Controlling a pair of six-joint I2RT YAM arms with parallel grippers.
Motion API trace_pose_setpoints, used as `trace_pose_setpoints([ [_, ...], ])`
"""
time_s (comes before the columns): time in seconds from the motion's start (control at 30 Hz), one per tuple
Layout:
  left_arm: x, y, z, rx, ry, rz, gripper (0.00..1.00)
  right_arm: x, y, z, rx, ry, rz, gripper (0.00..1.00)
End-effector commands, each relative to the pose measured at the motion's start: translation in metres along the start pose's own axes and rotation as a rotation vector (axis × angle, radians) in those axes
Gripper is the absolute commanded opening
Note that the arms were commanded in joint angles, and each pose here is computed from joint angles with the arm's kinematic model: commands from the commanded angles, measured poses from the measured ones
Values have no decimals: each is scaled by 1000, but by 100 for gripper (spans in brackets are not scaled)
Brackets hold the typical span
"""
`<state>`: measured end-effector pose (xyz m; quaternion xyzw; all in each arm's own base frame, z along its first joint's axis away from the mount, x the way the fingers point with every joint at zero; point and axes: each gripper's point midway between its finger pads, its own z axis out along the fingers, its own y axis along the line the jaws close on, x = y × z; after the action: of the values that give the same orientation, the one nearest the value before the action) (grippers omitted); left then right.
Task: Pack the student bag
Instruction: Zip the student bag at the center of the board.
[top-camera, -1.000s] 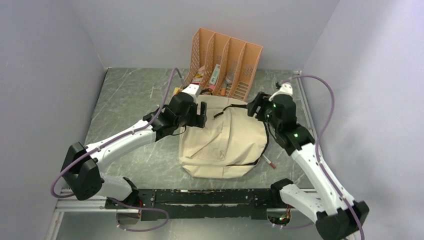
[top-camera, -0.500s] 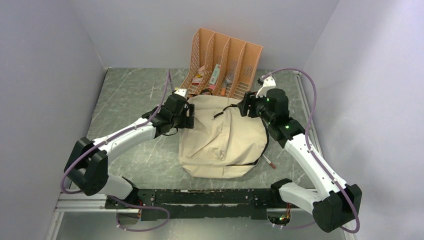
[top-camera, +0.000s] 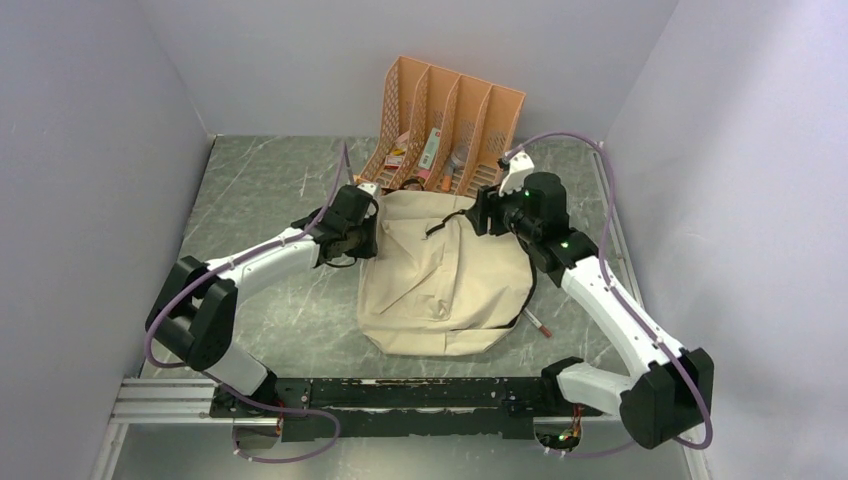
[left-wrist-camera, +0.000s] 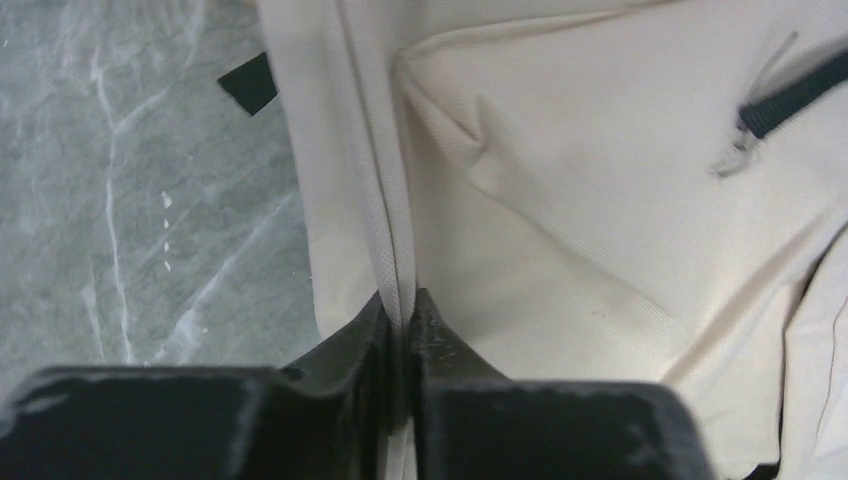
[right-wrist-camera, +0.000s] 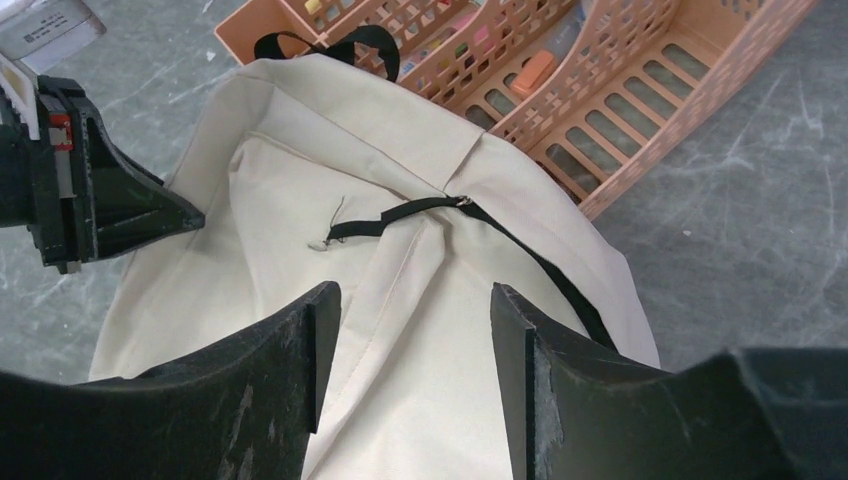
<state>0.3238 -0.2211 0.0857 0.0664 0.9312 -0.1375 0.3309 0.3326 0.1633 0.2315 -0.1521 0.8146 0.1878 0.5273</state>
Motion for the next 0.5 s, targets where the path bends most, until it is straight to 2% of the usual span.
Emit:
trace_pose_setpoints([
  [0.0,-22,-5,-2,46,-30,39,5,4,3,13,-34,74,-29,61],
  [0.07,-27,-3,-3,42,-40,59,5,7,-2,22,-17,105,-37,60],
  [0.3,-62,15,-10,-25,-94,115,5,-2,3,41,-98,111,-176,47],
  [0.47,-89,34,-13,-102,-141,149,5,-16,10,59,-180,153,-279,45],
])
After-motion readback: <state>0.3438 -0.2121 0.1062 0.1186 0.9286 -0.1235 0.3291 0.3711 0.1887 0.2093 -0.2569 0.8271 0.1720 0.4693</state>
